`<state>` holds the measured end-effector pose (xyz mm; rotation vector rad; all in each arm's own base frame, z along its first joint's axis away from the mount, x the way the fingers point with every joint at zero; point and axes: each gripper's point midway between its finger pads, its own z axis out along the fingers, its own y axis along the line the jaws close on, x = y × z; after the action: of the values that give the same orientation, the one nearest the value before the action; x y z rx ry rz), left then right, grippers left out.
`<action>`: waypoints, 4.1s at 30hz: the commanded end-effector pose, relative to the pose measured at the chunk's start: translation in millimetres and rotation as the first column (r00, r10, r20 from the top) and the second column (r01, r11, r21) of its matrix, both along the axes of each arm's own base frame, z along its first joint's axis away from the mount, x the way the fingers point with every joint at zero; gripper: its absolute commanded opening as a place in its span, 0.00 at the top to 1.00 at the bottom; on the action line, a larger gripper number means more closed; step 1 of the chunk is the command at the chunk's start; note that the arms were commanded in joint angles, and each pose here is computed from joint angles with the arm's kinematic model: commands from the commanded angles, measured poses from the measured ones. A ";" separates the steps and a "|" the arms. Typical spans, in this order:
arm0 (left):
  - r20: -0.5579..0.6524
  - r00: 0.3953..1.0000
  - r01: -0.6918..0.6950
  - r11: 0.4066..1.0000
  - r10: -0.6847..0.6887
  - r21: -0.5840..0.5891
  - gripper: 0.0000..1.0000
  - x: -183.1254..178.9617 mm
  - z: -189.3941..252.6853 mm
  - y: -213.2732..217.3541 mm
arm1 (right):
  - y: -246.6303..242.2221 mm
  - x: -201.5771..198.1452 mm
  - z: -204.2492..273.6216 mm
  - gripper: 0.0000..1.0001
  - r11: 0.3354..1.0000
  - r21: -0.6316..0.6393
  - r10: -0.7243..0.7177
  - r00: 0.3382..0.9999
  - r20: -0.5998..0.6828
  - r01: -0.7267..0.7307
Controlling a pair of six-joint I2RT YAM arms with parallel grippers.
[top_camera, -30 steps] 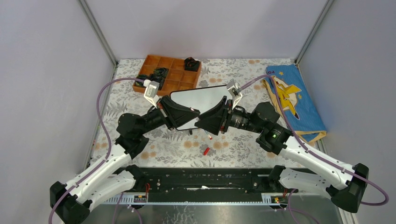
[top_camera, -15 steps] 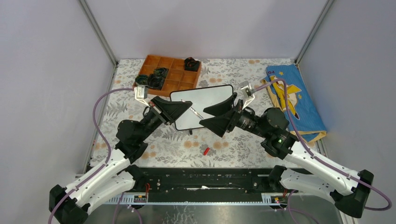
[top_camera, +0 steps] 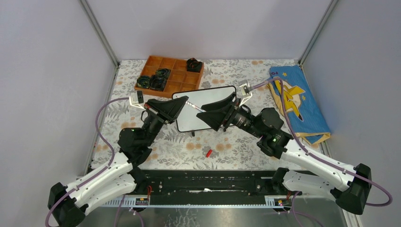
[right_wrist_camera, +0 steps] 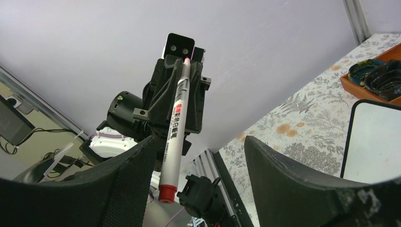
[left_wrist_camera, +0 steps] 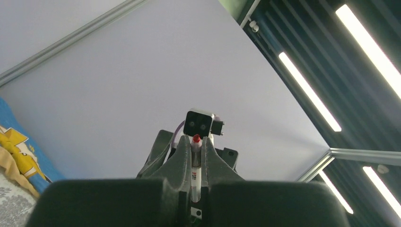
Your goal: Write a sentence on the whiteboard
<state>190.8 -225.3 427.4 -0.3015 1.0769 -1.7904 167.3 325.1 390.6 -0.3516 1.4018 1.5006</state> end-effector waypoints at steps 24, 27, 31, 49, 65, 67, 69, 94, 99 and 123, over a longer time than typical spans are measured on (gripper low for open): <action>-0.031 0.998 -0.051 0.994 0.048 -0.098 1.00 1.7 7.4 10.3 | 9.5 -2.4 54.0 0.56 0.988 0.157 -0.006 0.998 0.067 -0.005; -0.035 0.998 -0.052 0.994 0.049 -0.095 1.00 2.4 5.9 9.7 | 9.9 -1.3 54.5 0.54 0.987 0.159 -0.009 0.998 0.066 -0.002; -0.036 0.998 -0.051 0.994 0.048 -0.095 1.00 2.5 5.7 9.2 | 9.5 -0.1 56.3 0.52 0.986 0.165 -0.016 0.998 0.066 0.005; -0.057 0.996 -0.071 0.995 0.067 -0.073 1.00 5.0 -3.2 9.4 | 14.7 -3.2 53.4 0.65 0.989 0.145 0.010 0.998 0.065 -0.019; -0.059 0.996 -0.067 0.995 0.063 -0.071 1.00 4.1 -6.2 9.4 | 15.3 -5.2 52.2 0.93 0.989 0.145 0.016 0.997 0.074 -0.027; -0.057 0.997 -0.060 0.997 0.056 -0.056 0.92 2.8 -8.2 7.7 | 14.0 -5.4 51.8 1.00 0.990 0.137 0.012 0.997 0.074 -0.022; -0.058 0.997 -0.055 0.998 0.053 -0.033 0.69 1.6 -10.6 6.1 | 11.2 -6.7 52.4 1.00 0.992 0.123 0.007 0.997 0.079 -0.017; 0.067 0.996 0.048 0.998 -0.052 0.050 0.59 -21.1 -2.0 -12.8 | 11.7 -28.2 40.9 1.00 0.988 -0.116 0.116 0.988 0.106 -0.104; 0.053 0.998 0.038 0.998 -0.040 0.048 0.87 -19.5 -5.6 -10.4 | 19.5 -27.7 41.5 1.00 0.978 -0.165 0.145 0.984 0.103 -0.127; -0.059 0.996 -0.068 0.994 0.063 -0.089 1.00 0.3 5.9 15.6 | 22.9 -16.4 76.6 0.52 0.992 0.083 0.081 0.987 0.140 -0.093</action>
<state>191.0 -214.5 424.2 -0.4290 1.0453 -1.7951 158.4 350.6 434.1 -0.4676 1.3328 1.5196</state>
